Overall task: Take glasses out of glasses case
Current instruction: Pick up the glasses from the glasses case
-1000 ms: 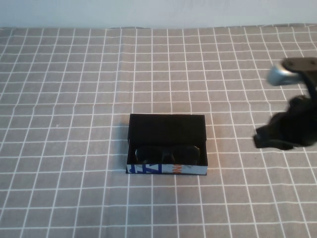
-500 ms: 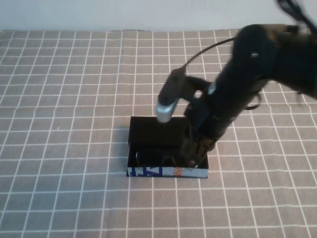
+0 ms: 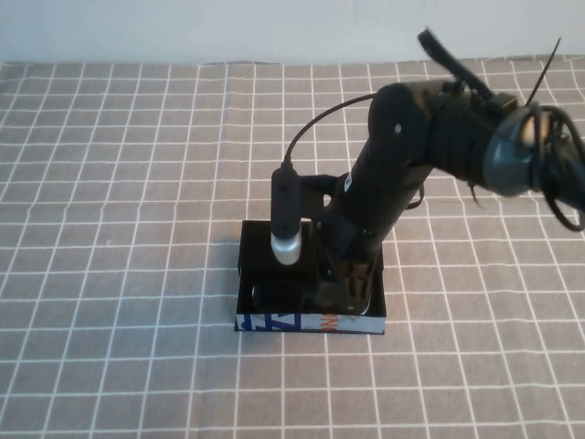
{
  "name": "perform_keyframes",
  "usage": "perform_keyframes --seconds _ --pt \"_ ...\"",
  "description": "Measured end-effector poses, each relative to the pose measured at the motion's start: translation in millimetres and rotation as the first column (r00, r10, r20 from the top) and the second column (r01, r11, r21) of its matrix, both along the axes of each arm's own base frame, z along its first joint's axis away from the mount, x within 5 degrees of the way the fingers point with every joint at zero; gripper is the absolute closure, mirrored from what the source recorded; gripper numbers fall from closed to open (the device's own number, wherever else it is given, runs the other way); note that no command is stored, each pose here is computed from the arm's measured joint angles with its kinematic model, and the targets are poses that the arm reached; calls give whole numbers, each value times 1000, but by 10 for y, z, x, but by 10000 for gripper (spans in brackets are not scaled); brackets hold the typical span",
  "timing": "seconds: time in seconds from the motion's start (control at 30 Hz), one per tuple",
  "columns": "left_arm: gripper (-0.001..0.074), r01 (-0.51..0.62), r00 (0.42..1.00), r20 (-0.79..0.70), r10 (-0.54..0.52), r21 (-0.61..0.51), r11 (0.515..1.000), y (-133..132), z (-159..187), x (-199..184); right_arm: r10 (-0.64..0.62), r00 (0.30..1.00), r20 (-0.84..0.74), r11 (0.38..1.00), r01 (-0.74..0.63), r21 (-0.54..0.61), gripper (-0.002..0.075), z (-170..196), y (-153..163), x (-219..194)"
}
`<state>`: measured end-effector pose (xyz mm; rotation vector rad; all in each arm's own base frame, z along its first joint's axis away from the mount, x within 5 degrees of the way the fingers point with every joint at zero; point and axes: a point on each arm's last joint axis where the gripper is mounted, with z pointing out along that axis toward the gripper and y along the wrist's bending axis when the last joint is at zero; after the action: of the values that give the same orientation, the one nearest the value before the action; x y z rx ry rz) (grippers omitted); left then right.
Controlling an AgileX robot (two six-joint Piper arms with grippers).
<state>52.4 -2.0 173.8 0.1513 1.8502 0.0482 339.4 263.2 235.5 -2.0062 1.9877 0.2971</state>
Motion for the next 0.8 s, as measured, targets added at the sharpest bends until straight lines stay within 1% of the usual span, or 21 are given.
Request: perform_keyframes --seconds 0.53,0.8 --pt "739 0 1000 0 0 0 1000 0 0 0 -3 999 35 1000 3 7 406 -258 81 139" --pt "739 0 1000 0 0 0 1000 0 0 0 -8 999 41 1000 7 10 406 -296 92 159"
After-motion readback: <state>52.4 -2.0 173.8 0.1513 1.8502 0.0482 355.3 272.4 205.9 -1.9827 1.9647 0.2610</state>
